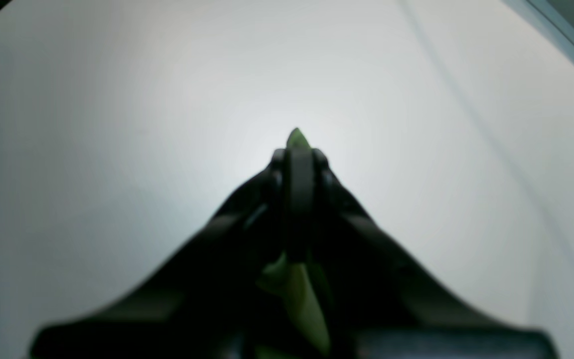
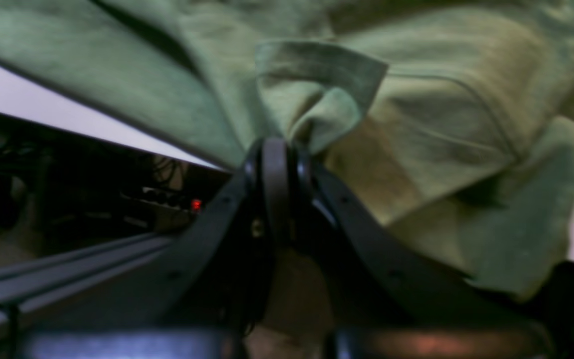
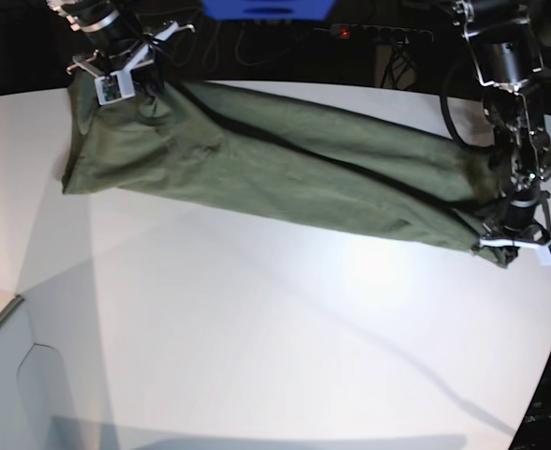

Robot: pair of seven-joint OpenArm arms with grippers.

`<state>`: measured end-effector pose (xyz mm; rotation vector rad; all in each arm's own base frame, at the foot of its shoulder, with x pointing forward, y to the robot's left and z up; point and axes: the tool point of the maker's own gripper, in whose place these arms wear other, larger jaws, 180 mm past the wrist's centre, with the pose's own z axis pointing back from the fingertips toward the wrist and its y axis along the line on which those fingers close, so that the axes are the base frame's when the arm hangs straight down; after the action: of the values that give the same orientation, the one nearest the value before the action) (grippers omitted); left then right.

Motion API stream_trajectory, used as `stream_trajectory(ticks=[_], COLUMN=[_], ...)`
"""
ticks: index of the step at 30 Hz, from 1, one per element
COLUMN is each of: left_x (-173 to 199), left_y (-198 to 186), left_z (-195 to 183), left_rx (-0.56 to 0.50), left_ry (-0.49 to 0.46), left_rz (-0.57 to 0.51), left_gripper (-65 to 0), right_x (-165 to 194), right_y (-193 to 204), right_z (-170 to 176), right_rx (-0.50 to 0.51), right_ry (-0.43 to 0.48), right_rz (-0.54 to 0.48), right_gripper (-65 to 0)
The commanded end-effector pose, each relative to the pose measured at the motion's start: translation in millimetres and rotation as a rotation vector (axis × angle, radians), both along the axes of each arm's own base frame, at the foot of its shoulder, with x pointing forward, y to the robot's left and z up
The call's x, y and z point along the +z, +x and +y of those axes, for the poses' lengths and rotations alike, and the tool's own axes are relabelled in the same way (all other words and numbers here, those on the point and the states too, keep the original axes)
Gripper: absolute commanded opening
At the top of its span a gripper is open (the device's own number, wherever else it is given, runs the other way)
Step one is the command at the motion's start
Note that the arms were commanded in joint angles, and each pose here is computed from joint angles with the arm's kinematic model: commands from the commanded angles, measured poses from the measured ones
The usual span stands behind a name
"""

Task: Layout the t-shirt on the table in an organized manner, then fold the t-shirt properly
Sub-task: 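Lift and pull the strip taut between both grippers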

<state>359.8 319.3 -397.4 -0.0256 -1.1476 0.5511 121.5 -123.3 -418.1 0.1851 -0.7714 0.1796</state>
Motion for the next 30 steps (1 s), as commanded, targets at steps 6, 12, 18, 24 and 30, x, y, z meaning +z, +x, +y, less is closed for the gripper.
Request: stream_trajectory(ticks=[6,12,18,24,30], left_x=[15.4,-1.9,-14.6,-21.3,-23.5], left_y=[2.6,-11.5,-26.5,-32.9,-33.9], left_z=[12.9,18.1,19.3,19.4,18.8], left_rx=[0.008,0.015,0.016,0.018,0.018], left_ry=[0.038,0.036,0.037,0.034,0.031], left_rz=[-0.044,0.006,0.044,0.063,0.073], left_gripper=[-64.8,-64.8,-64.8,-64.5,-59.0], right_x=[-1.4,-12.5,-13.4,-13.0,-11.1], right_y=[0.5,6.2,15.8,17.2,24.4], right_z=[-0.8,-16.4,-32.6,-32.6,-32.1], right_rx=[0.017,-0.025,-0.063,-0.063,-0.062], right_ry=[0.014,0.001,-0.02,-0.02,-0.02], right_rz=[-0.01,0.001,-0.013,-0.016,-0.029], right_gripper=[-65.0,-65.0,-65.0,-65.0,-65.0])
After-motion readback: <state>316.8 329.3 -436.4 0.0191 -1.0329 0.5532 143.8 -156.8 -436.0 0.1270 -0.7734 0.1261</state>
